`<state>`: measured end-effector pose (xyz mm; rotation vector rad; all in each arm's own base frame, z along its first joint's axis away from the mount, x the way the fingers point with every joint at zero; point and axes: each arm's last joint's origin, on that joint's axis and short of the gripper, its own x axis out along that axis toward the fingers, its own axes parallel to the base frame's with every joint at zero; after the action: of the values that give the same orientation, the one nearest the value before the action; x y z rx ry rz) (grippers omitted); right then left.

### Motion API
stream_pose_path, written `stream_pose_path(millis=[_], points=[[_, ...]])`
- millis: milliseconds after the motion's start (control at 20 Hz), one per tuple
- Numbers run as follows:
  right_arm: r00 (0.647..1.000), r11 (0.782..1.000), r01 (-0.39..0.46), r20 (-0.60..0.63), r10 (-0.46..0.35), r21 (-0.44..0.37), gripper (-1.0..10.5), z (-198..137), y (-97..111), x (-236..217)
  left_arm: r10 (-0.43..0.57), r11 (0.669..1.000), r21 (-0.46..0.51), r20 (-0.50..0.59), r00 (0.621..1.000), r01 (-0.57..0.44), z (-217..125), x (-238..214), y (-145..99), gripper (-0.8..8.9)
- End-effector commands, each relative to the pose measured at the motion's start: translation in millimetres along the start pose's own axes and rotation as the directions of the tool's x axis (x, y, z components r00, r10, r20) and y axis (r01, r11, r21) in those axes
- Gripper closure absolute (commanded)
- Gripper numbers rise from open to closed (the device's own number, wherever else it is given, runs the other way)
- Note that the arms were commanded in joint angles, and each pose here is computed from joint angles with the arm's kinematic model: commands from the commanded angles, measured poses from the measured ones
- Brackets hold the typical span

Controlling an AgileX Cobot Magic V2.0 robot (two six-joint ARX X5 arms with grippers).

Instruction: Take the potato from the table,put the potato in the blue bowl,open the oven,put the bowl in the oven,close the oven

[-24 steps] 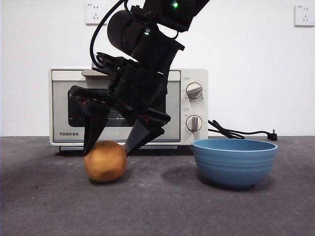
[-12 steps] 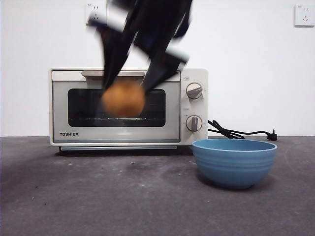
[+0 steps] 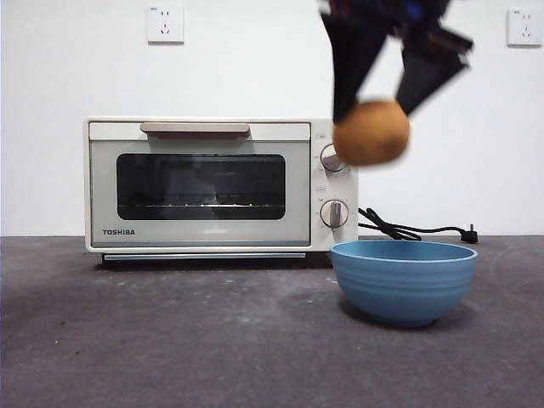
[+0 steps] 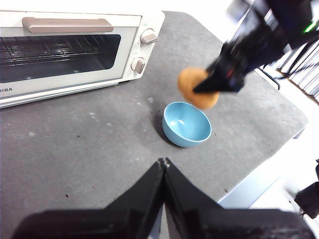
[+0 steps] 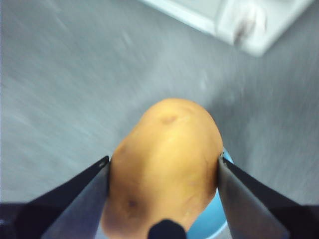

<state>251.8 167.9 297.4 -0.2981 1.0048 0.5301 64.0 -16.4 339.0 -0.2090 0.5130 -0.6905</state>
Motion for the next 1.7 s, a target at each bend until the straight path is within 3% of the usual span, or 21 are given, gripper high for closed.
stream_pose_path(millis=[50,450,750,900,1050,1250,1500,1700], points=[[0.999,1.000,0.002,-0.038,-0.002,0.000,9.6,-17,-2,27,-0.002,1.000,0.017,0.001,1.000,0.002,0,0,0,8.21],[1.000,0.999,-0.011,-0.025,0.012,0.050,9.6,-58,-6,76,-0.002,1.000,0.017,0.001,1.000,0.002,0,0,0,8.21],[0.999,0.997,-0.001,-0.035,0.004,0.076,9.6,-61,-17,82,-0.002,1.000,0.017,0.000,1.000,0.002,0,0,0,8.21],[0.998,0.996,-0.052,-0.041,0.055,0.079,9.6,-62,-15,84,-0.002,1.000,0.016,0.000,1.000,0.002,0,0,0,8.21],[0.994,0.994,-0.074,-0.068,0.079,0.084,8.8,-64,-15,92,-0.002,1.000,0.015,-0.001,1.000,0.002,0,0,0,8.21],[0.994,0.994,-0.073,-0.077,0.080,0.086,6.9,-65,-15,93,-0.002,1.000,0.008,-0.009,1.000,0.002,-1,0,0,8.21],[0.996,0.994,-0.074,-0.052,0.078,0.083,6.8,-63,-14,86,-0.002,1.000,0.021,0.004,1.000,0.002,2,1,1,8.21],[0.997,0.994,-0.076,0.016,0.075,0.076,4.9,-59,-14,66,-0.001,1.000,0.020,0.004,1.000,0.001,7,6,6,8.21]])
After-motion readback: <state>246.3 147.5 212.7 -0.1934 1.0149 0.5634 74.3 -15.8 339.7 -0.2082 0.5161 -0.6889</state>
